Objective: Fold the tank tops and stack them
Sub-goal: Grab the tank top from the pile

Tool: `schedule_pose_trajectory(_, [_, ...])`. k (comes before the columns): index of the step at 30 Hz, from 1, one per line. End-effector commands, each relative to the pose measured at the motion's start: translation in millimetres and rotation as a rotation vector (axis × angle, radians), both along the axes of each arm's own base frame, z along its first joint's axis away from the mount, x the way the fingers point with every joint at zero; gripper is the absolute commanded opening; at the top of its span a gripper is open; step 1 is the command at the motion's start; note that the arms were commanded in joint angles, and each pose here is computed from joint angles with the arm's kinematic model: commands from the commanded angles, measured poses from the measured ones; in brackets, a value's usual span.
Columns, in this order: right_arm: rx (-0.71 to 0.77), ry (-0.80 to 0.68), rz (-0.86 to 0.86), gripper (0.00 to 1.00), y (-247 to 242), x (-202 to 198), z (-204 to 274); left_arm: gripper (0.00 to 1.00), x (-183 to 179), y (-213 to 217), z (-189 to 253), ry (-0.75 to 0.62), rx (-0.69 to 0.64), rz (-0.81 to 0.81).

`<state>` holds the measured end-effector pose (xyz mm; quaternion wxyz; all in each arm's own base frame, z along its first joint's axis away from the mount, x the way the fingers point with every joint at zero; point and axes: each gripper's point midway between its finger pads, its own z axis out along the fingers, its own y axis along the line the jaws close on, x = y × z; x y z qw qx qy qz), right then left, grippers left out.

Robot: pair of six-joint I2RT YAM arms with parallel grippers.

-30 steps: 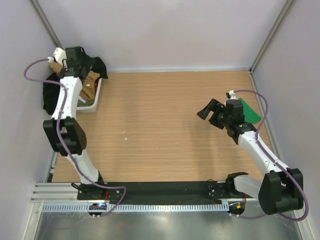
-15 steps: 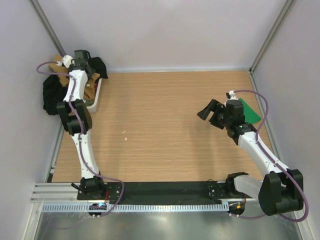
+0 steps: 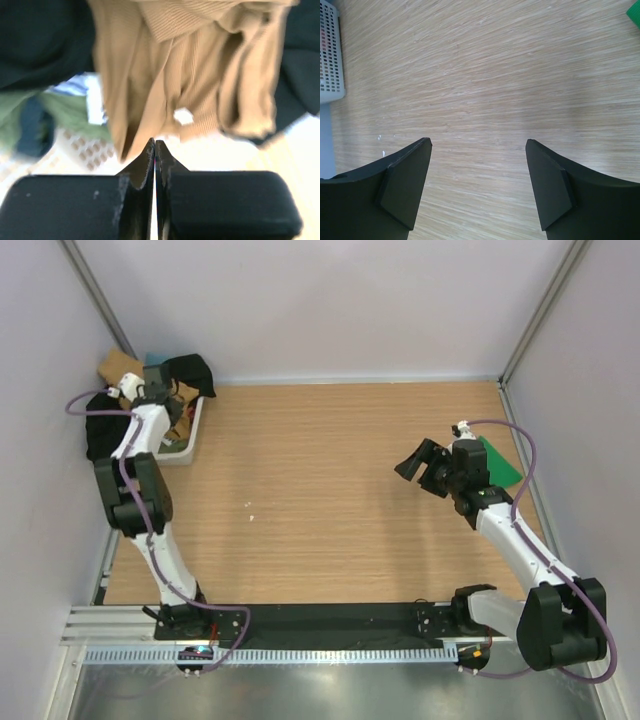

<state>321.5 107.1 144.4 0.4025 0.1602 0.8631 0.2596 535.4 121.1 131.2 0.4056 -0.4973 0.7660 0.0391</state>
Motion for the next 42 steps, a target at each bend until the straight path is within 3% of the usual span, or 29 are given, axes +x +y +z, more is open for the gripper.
schedule_pose_trajectory(1, [-0.008, -0.061, 0.017, 0.82, 3, 7, 14, 0.00, -7, -1, 110, -0.358, 0.034, 0.060])
schedule_pose_trajectory(3, [-0.008, -0.058, 0.018, 0.82, 3, 7, 14, 0.00, -24, -9, 147, -0.458, 0.029, 0.060])
schedule_pose_trajectory(10, [-0.005, -0.050, 0.037, 0.82, 5, 5, 17, 0.00, -58, -41, 185, -0.553, 0.067, 0.044])
schedule_pose_trajectory(12, [-0.004, -0.053, 0.040, 0.82, 6, 4, 19, 0.25, -54, -40, 170, -0.488, 0.067, 0.044])
schedule_pose_trajectory(13, [-0.002, -0.056, 0.043, 0.82, 6, 3, 20, 0.42, -48, -41, 176, -0.488, 0.066, 0.040])
schedule_pose_trajectory(14, [-0.002, -0.056, 0.043, 0.82, 6, 3, 20, 0.73, -43, -41, 153, -0.415, 0.059, 0.038])
schedule_pose_trajectory(15, [-0.003, -0.058, 0.042, 0.82, 6, 3, 21, 0.80, -40, -41, 148, -0.393, 0.053, 0.044])
schedule_pose_trajectory(19, [-0.014, -0.050, 0.043, 0.82, 4, 1, 19, 0.83, -13, -40, 142, -0.375, 0.079, 0.012])
schedule_pose_trajectory(21, [-0.017, -0.050, 0.046, 0.82, 5, 0, 19, 0.82, -2, -35, 121, -0.284, 0.103, -0.005])
schedule_pose_trajectory(28, [-0.015, -0.051, 0.047, 0.82, 5, 2, 19, 0.82, 19, -23, 153, -0.221, 0.194, -0.054])
schedule_pose_trajectory(33, [-0.010, -0.047, 0.049, 0.82, 6, 4, 17, 0.81, 15, -27, 167, -0.255, 0.196, -0.104])
schedule_pose_trajectory(35, [-0.007, -0.045, 0.049, 0.82, 7, 4, 17, 0.81, 9, -31, 195, -0.358, 0.188, -0.115])
schedule_pose_trajectory(36, [-0.006, -0.045, 0.048, 0.82, 7, 4, 16, 0.81, 5, -34, 175, -0.340, 0.172, -0.130])
schedule_pose_trajectory(37, [-0.003, -0.043, 0.052, 0.82, 8, 4, 16, 0.81, 1, -35, 203, -0.437, 0.182, -0.128])
schedule_pose_trajectory(42, [-0.003, -0.037, 0.055, 0.82, 8, 5, 14, 0.83, -9, -40, 213, -0.523, 0.152, -0.132])
